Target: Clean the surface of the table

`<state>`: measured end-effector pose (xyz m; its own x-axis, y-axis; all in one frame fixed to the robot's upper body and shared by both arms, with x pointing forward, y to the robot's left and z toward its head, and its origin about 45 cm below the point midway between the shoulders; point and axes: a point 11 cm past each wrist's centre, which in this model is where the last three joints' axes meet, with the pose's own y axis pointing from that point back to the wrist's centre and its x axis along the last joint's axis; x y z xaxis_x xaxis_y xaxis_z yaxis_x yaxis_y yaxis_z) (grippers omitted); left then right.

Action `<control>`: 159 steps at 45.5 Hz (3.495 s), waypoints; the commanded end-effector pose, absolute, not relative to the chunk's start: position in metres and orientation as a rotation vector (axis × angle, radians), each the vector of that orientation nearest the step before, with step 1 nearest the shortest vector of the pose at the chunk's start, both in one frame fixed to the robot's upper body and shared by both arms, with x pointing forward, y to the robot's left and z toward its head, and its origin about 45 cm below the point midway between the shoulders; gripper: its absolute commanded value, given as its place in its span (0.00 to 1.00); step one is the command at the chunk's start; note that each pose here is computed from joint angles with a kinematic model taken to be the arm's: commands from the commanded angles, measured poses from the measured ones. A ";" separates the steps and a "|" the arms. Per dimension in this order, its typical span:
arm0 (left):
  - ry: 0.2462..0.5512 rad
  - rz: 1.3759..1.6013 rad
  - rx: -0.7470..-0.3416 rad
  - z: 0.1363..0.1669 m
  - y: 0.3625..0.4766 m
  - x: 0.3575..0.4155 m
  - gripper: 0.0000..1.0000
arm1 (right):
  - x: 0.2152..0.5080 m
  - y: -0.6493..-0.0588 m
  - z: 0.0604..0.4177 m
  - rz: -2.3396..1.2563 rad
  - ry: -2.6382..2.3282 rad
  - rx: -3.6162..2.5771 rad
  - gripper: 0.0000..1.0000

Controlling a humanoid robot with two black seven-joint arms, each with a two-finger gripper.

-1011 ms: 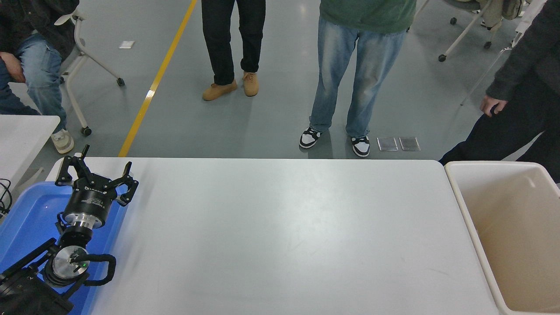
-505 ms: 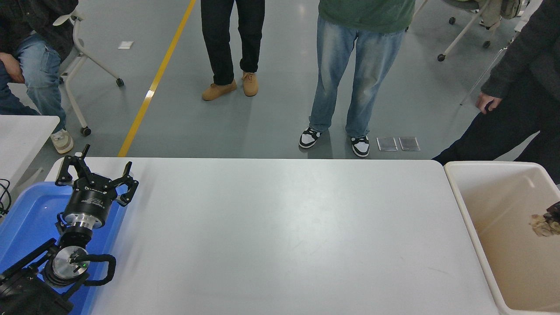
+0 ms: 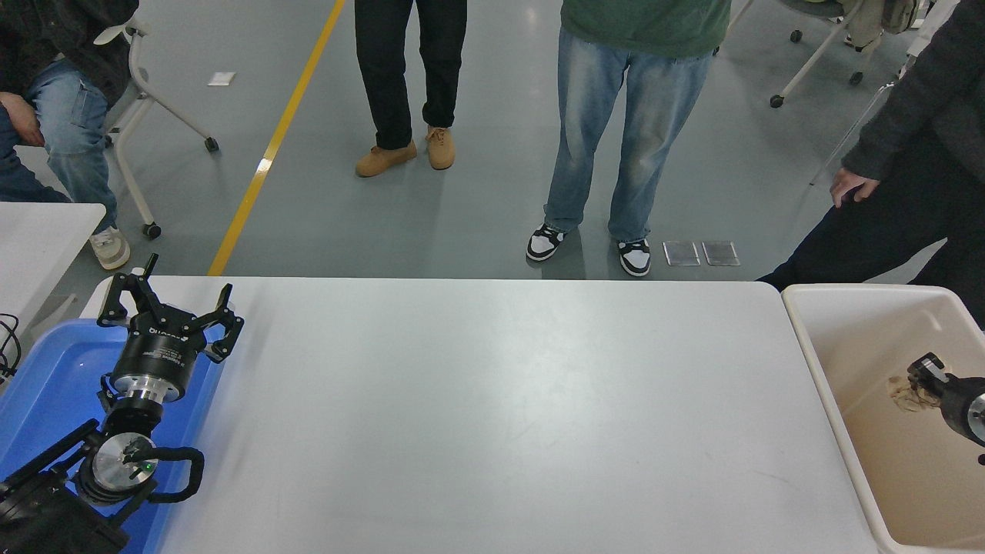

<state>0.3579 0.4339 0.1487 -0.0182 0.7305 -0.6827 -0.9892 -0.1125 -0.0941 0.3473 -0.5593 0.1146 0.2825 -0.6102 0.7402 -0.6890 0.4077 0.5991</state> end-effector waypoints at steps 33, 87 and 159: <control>0.487 1.559 -0.696 0.1486 0.434 0.3579 0.99 | 0.348 -0.566 0.122 0.180 -1.386 1.169 0.54; 0.487 1.559 -0.696 0.1486 0.434 0.3579 0.99 | 0.349 -0.576 0.133 0.177 -1.447 1.150 0.98; 0.487 1.559 -0.696 0.1486 0.434 0.3579 0.99 | 0.415 -0.367 0.168 -0.564 -2.380 2.231 0.99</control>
